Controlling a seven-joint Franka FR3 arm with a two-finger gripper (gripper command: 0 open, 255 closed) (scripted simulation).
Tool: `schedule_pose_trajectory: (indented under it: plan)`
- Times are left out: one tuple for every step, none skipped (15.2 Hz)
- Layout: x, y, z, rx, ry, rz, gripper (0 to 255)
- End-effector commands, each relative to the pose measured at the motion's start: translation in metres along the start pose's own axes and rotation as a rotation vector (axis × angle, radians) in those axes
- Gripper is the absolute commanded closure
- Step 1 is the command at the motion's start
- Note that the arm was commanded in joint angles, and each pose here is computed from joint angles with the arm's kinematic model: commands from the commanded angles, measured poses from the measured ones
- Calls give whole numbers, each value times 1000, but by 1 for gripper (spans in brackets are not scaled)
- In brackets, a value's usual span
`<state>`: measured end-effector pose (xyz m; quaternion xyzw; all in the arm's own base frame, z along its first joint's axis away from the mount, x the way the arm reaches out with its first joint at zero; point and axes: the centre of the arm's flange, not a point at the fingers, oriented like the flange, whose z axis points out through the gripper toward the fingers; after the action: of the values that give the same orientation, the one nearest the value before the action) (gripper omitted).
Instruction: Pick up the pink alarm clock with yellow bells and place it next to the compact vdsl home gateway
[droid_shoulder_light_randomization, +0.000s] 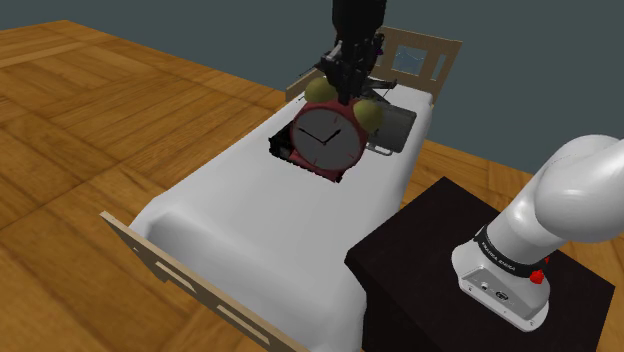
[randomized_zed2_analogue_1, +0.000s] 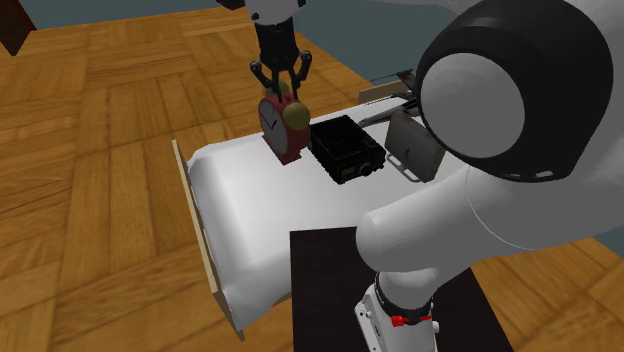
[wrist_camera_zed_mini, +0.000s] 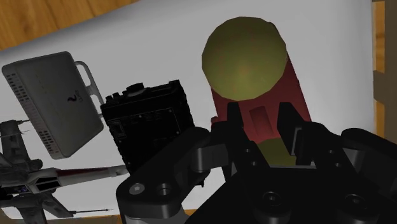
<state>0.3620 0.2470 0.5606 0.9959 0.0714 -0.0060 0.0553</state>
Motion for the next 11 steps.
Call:
schedule_pose_trajectory:
  plan:
    - [2,23,3,1,3,-2,255]
    - [3,36,5,1,3,-2,255]
    - [4,49,6,1,3,-2,255]
    - [5,62,8,1,3,-2,255]
    - [6,76,9,1,3,-2,255]
    - [7,89,10,1,3,-2,255]
    - [8,102,12,1,3,-2,255]
    - [9,115,13,1,3,-2,255]
    - [10,128,14,1,3,-2,255]
    - [11,141,16,1,3,-2,255]
    - [11,154,17,1,3,-2,255]
